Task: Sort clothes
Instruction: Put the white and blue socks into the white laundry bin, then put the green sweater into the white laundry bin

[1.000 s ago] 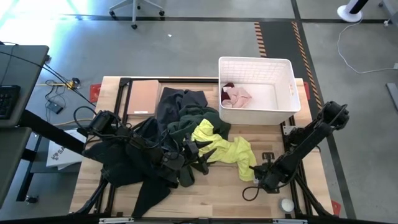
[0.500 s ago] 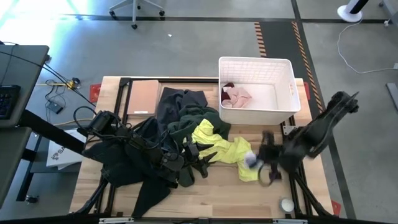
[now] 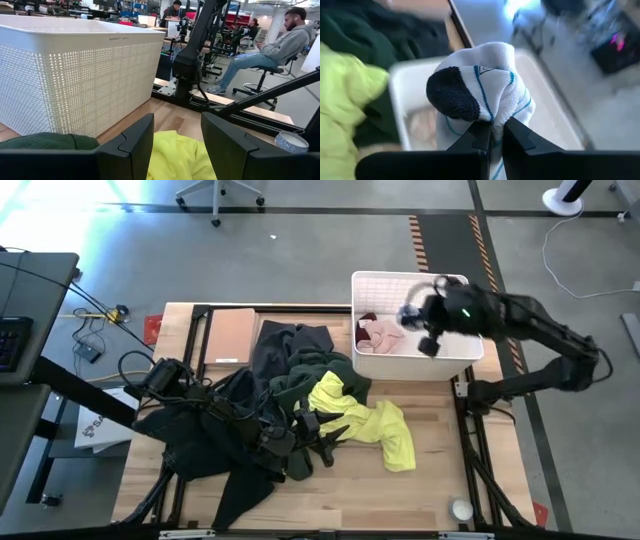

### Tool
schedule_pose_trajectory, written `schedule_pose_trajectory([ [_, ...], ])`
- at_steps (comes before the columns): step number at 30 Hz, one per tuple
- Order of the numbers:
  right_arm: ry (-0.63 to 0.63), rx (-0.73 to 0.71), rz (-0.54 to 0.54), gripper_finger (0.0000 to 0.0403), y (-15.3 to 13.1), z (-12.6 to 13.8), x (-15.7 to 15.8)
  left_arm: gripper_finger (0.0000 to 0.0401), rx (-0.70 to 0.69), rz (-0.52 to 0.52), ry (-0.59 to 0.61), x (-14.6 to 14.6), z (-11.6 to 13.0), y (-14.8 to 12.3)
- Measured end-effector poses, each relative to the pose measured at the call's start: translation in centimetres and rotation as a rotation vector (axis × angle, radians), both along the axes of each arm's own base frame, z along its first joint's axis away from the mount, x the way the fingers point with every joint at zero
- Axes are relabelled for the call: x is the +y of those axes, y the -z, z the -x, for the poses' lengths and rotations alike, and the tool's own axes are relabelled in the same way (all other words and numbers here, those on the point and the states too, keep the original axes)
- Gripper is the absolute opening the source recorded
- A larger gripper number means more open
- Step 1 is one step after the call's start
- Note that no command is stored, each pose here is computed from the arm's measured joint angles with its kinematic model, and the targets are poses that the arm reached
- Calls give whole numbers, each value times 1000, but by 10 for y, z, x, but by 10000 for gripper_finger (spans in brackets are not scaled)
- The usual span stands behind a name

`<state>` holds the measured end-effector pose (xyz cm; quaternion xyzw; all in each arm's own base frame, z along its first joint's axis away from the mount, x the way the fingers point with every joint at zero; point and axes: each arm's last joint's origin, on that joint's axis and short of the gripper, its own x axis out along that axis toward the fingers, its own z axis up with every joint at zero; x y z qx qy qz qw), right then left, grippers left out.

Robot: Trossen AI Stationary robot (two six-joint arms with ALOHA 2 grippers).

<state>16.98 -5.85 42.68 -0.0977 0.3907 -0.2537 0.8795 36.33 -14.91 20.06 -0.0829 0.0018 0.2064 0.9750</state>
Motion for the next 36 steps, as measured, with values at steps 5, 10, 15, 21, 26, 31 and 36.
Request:
schedule_pose_trajectory([
  [5, 38, 133, -115, 16, 34, -9, -49, 160, 0, 1, -1, 0, 0, 0],
  [10, 107, 213, -163, 16, 65, -15, -90, 160, 3, -1, -1, 0, 0, 0],
  [15, 141, 273, -300, 37, 97, -17, -118, 160, 5, -2, -1, 0, 0, 1],
  [21, 189, 344, -425, 133, 118, -17, -133, 160, 5, -2, 0, 0, 0, 1],
  [26, 191, 342, -392, 182, 115, -16, -132, 160, 5, -2, 0, 0, 0, 1],
  [31, 182, 272, -342, 184, 95, -4, -118, 160, 5, -2, -4, 0, 0, 1],
  [36, 40, 66, -360, 184, 62, 8, -75, 160, 6, -3, -18, 0, 0, 1],
])
